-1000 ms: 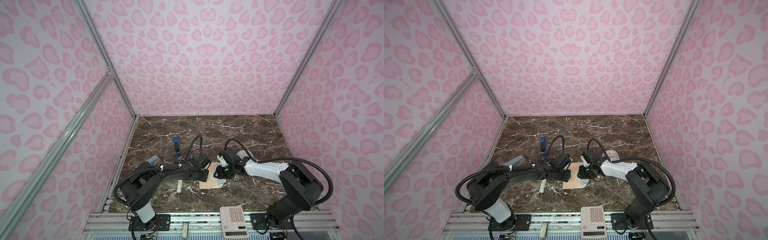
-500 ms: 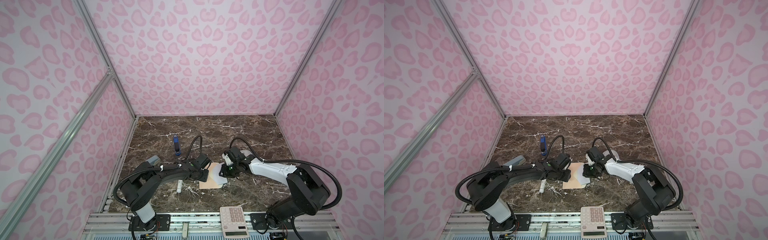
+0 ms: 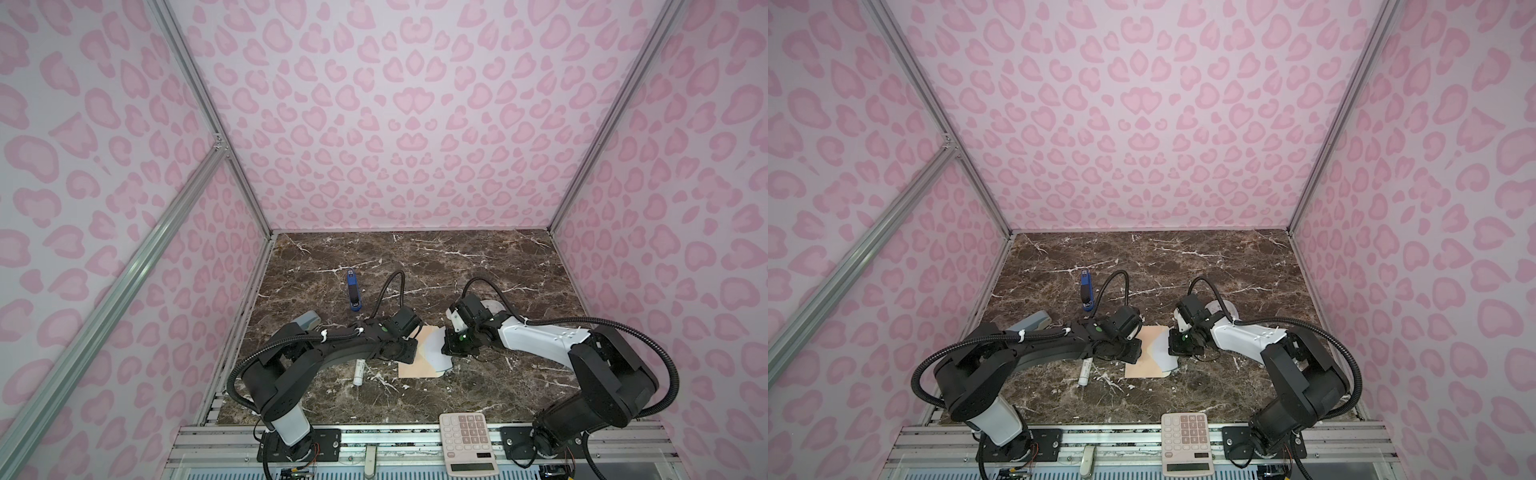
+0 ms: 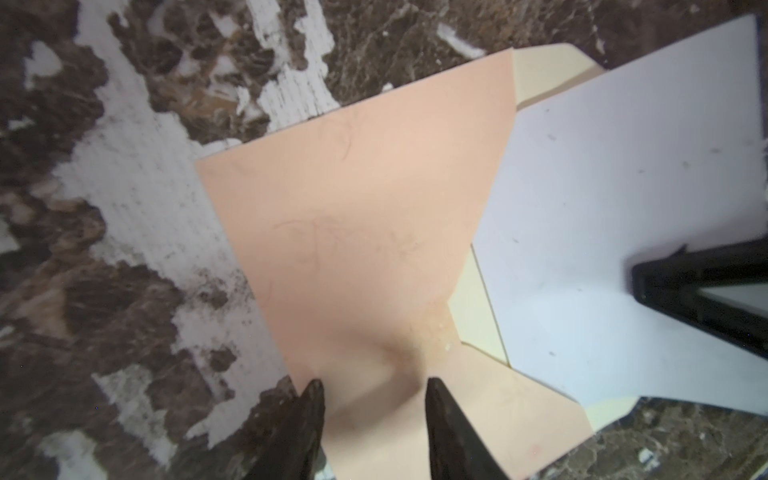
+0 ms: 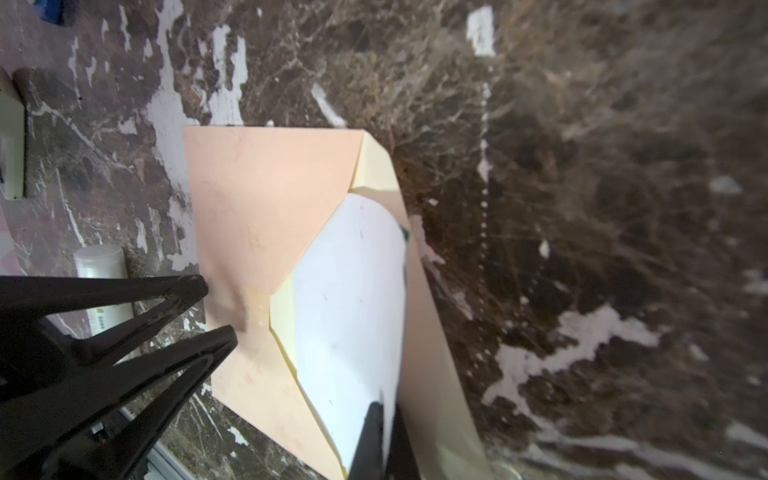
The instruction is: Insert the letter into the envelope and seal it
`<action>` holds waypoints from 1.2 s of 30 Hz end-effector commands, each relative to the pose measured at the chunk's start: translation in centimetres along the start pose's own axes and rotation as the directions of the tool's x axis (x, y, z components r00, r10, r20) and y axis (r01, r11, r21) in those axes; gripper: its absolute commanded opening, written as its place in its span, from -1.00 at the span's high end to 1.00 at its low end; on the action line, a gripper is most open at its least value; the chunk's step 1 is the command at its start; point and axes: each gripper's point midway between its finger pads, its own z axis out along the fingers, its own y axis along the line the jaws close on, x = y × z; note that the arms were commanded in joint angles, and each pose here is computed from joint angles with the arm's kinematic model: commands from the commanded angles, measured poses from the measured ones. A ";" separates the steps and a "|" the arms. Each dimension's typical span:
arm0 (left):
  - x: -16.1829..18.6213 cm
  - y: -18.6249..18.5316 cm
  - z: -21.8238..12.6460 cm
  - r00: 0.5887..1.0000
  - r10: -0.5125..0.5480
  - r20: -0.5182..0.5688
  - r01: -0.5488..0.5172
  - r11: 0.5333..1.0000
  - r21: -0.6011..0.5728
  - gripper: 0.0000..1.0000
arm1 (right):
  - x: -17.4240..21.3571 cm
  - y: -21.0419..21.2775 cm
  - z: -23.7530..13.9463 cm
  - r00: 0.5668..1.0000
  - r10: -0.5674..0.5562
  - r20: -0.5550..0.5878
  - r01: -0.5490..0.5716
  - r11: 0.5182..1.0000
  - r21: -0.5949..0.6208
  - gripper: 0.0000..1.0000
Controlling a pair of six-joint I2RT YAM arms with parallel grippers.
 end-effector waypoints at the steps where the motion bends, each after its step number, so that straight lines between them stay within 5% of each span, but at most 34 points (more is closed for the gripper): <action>1: 3.1 1.9 0.7 0.993 -0.010 -0.119 0.001 0.997 -0.073 0.13 | -0.2 0.7 0.4 1.000 0.025 0.007 -0.025 0.999 -0.046 1.00; 19: 2.3 0.9 -0.9 0.998 0.004 -0.068 -0.005 1.000 -0.027 0.05 | 0.2 1.2 2.2 1.000 0.020 -0.020 -0.021 0.998 -0.053 1.00; 29: 1.2 0.5 -4.1 1.000 -0.015 0.011 0.014 1.000 0.015 -0.24 | 0.0 0.8 1.4 1.000 -0.005 -0.006 0.005 1.000 -0.010 0.63; 33: 1.3 1.0 -3.8 0.999 -0.050 0.004 0.050 0.998 0.033 -0.22 | 0.0 0.6 1.1 1.000 -0.007 -0.006 0.007 1.000 0.003 0.32; 36: 1.2 1.1 -3.2 0.997 -0.071 -0.004 0.071 0.996 0.053 -0.15 | 0.0 0.5 1.0 1.000 -0.008 -0.005 0.008 1.000 0.006 0.32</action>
